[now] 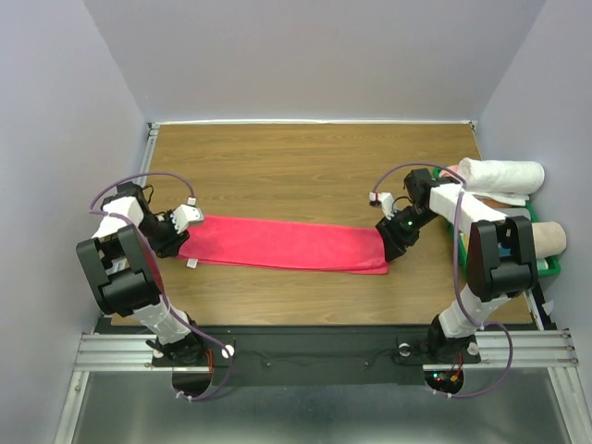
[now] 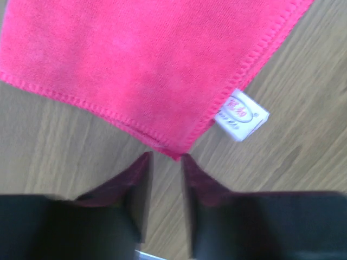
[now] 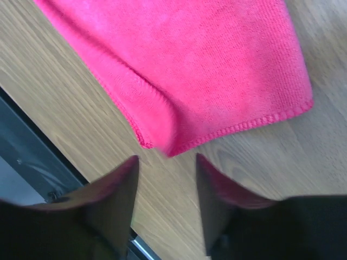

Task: Roll the towels
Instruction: Fold the towel

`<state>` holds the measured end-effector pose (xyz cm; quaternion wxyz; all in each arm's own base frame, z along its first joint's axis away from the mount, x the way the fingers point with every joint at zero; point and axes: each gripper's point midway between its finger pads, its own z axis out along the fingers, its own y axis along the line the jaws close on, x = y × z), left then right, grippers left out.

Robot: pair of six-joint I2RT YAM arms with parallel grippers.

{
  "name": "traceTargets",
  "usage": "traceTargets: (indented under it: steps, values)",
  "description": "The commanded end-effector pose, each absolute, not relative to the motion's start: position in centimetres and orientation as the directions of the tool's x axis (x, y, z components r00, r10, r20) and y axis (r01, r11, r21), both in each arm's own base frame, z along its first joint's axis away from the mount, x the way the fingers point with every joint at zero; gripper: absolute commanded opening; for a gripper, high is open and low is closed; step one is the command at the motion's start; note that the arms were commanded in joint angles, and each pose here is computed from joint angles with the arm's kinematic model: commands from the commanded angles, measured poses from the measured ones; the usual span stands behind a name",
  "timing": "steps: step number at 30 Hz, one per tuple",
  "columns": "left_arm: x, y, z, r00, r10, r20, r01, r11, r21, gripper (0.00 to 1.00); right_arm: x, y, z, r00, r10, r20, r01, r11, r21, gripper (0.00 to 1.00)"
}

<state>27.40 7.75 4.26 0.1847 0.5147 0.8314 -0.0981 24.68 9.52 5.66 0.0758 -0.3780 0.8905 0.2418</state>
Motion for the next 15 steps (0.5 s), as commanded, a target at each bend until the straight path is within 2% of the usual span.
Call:
traceTargets:
  steps: [1, 3, 7, 11, 15]
  values:
    - [27.2, 8.1, 5.6, -0.409, 0.818, -0.405, 0.882, 0.468, 0.056, 0.56, 24.9, 10.4, 8.1, -0.678, -0.63, -0.379, -0.735, 0.571, 0.365, 0.59]
    - [27.2, 7.7, 6.5, -0.399, 0.813, -0.424, 0.882, 0.466, 0.063, 0.64, 25.5, 10.5, 9.7, -0.675, -0.614, -0.409, -0.737, 0.583, 0.342, 0.61]
    - [28.2, 6.9, 8.4, -0.407, 0.774, -0.486, 0.868, 0.494, 0.06, 0.64, 25.8, 10.0, 10.9, -0.686, -0.596, -0.416, -0.722, 0.626, 0.294, 0.57]
    - [30.1, 6.1, 9.8, -0.436, 0.703, -0.563, 0.829, 0.556, 0.053, 0.56, 25.8, 9.6, 10.1, -0.758, -0.54, -0.365, -0.645, 0.704, 0.298, 0.46]
    - [31.9, 6.2, 9.4, -0.485, 0.644, -0.592, 0.772, 0.634, 0.056, 0.51, 25.7, 10.2, 8.9, -0.792, -0.508, -0.339, -0.602, 0.739, 0.301, 0.43]
